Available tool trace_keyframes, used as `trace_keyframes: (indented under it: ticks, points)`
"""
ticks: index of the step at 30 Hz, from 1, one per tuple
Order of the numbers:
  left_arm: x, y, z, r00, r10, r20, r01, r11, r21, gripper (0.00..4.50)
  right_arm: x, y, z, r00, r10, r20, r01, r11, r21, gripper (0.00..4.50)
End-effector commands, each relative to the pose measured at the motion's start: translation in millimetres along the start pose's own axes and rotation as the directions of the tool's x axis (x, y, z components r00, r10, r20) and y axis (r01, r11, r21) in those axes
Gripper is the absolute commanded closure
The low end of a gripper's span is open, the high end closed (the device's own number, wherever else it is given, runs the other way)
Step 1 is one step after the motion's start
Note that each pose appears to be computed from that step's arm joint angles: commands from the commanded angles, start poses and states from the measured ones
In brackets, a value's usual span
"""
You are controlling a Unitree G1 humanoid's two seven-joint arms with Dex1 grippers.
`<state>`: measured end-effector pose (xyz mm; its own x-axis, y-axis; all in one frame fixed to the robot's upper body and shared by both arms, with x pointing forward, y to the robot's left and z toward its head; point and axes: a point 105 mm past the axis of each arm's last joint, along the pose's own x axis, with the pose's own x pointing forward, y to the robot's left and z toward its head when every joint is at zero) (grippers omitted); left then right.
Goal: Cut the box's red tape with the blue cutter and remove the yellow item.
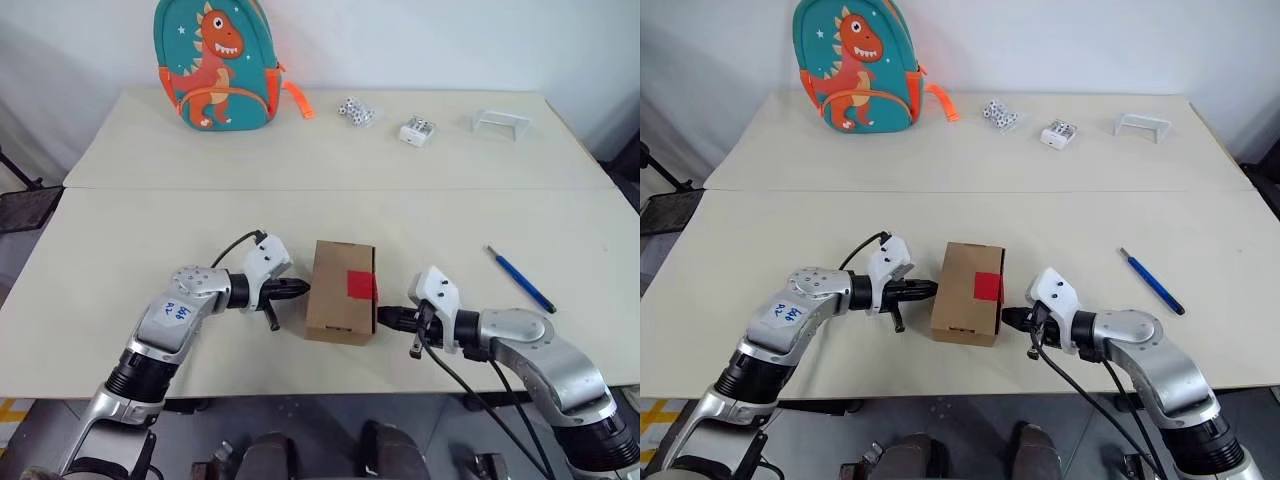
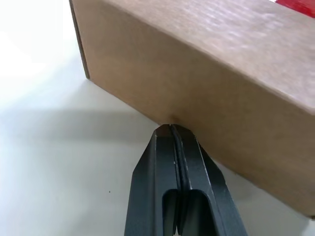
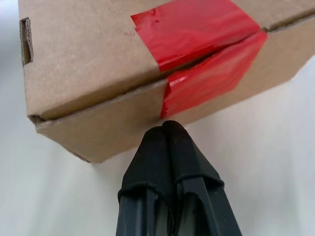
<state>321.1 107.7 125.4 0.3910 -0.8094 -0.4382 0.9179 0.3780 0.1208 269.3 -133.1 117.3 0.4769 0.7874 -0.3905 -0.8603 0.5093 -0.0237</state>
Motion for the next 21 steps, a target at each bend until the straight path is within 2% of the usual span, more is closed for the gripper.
trace_keyframes:
  ticks: [1, 4, 7, 11, 14, 17, 21]
  points:
    - [-33.4, 1.5, 38.4, 0.987, -0.122, 0.101, 0.106, 0.983, 0.152, 4.5, -40.4, -10.0, 29.2, 0.998, -0.061, 0.031, 0.058, 0.993, 0.099, 3.9]
    - [-38.8, -1.6, 58.2, 0.967, -0.195, 0.165, 0.163, 0.969, 0.186, 4.5, -46.7, -8.6, 33.4, 0.998, -0.066, 0.005, 0.063, 0.971, 0.232, 2.89]
    - [-30.2, -6.7, 73.0, 0.944, -0.239, 0.229, 0.191, 0.958, 0.214, 4.5, -47.8, -13.5, 36.4, 0.993, -0.101, -0.06, 0.116, 0.918, 0.38, 1.91]
    - [-13.2, -10.7, 66.1, 0.948, -0.25, 0.199, 0.202, 0.951, 0.234, 4.5, -39.4, -16.1, 47.9, 0.994, -0.107, -0.031, 0.11, 0.895, 0.433, 1.91]
    - [3.5, -9.7, 56.3, 0.962, -0.223, 0.154, 0.18, 0.951, 0.252, 4.5, -23.7, -19.2, 50.5, 0.993, -0.115, -0.002, 0.099, 0.846, 0.524, 1.91]
    - [10.8, -10.5, 50.9, 0.966, -0.221, 0.138, 0.179, 0.948, 0.261, 4.5, -15.7, -16.6, 44.3, 0.99, -0.12, -0.078, 0.143, 0.837, 0.528, 1.91]
    - [14.3, -11.7, 48.4, 0.966, -0.222, 0.134, 0.18, 0.945, 0.272, 4.5, -8.6, -17.1, 45.6, 0.985, -0.147, -0.092, 0.173, 0.803, 0.57, 1.91]
